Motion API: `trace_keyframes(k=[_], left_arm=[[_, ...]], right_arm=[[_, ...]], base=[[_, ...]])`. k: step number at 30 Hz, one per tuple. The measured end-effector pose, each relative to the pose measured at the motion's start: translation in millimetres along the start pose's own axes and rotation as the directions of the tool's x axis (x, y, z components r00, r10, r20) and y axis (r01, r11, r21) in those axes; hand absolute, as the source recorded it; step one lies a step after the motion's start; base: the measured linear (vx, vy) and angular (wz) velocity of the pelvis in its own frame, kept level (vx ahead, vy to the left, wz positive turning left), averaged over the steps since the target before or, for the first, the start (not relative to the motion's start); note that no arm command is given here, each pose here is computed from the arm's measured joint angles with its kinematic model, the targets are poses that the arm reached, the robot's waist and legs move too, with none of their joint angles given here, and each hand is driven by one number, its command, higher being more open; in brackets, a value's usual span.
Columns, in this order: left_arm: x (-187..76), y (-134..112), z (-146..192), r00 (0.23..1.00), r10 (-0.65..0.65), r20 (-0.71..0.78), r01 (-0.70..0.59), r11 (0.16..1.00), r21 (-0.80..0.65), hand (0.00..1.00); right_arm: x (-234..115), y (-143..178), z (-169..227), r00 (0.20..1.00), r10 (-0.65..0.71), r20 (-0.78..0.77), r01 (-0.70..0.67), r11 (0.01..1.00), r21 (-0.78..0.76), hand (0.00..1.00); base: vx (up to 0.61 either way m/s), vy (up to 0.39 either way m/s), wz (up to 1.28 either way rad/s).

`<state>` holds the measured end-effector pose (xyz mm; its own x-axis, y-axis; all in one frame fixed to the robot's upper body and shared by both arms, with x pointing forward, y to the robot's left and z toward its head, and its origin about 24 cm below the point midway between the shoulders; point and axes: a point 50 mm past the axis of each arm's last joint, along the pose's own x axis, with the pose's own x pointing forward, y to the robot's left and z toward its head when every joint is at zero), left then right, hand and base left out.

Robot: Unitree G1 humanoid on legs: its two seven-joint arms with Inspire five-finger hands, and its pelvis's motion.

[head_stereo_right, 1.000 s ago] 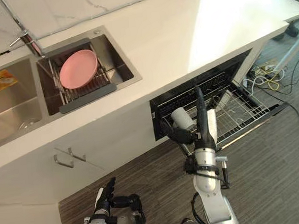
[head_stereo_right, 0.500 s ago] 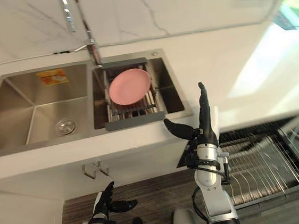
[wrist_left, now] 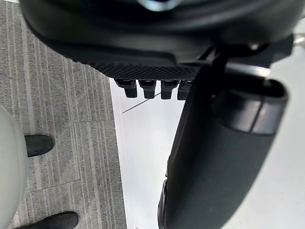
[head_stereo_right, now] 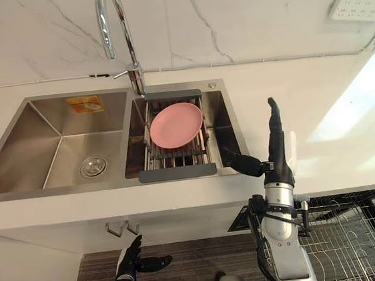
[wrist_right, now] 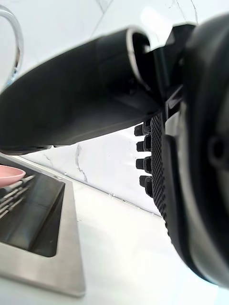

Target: Walk over to the sink, pick up the cup, carry it to the dishwasher, place the cup inside the dishwasher, then close the dishwasher door

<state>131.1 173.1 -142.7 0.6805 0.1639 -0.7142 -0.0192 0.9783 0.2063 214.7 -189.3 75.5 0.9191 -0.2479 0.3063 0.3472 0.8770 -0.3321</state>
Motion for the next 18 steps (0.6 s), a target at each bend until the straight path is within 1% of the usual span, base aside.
trace_keyframes(k=[5, 6, 13, 18], left_arm=[[0, 1, 0, 1.0, 0.0, -0.002, 0.0, 1.0, 0.002, 1.0], [-2, 8, -7, 1.0, 0.011, -0.025, -0.01, 1.0, 0.018, 1.0], [-2, 7, -8, 0.999, 0.006, -0.033, -0.006, 1.0, 0.016, 1.0], [-4, 0, -13, 0.997, -0.035, -0.069, 0.036, 0.999, 0.01, 1.0]], right_arm=[[-1, 5, -1, 0.999, 0.05, -0.002, -0.05, 0.999, -0.01, 1.0], [-9, 17, -12, 0.982, 0.186, -0.038, -0.188, 0.981, -0.04, 1.0], [-9, 17, -12, 0.983, 0.181, -0.041, -0.182, 0.983, -0.037, 1.0], [-11, 6, -20, 0.99, 0.084, -0.111, -0.087, 0.996, -0.02, 1.0]], base=[[-0.06, -0.01, 0.13], [-0.03, -0.006, 0.03], [0.0, 0.0, 0.0], [0.03, 0.012, 0.0]])
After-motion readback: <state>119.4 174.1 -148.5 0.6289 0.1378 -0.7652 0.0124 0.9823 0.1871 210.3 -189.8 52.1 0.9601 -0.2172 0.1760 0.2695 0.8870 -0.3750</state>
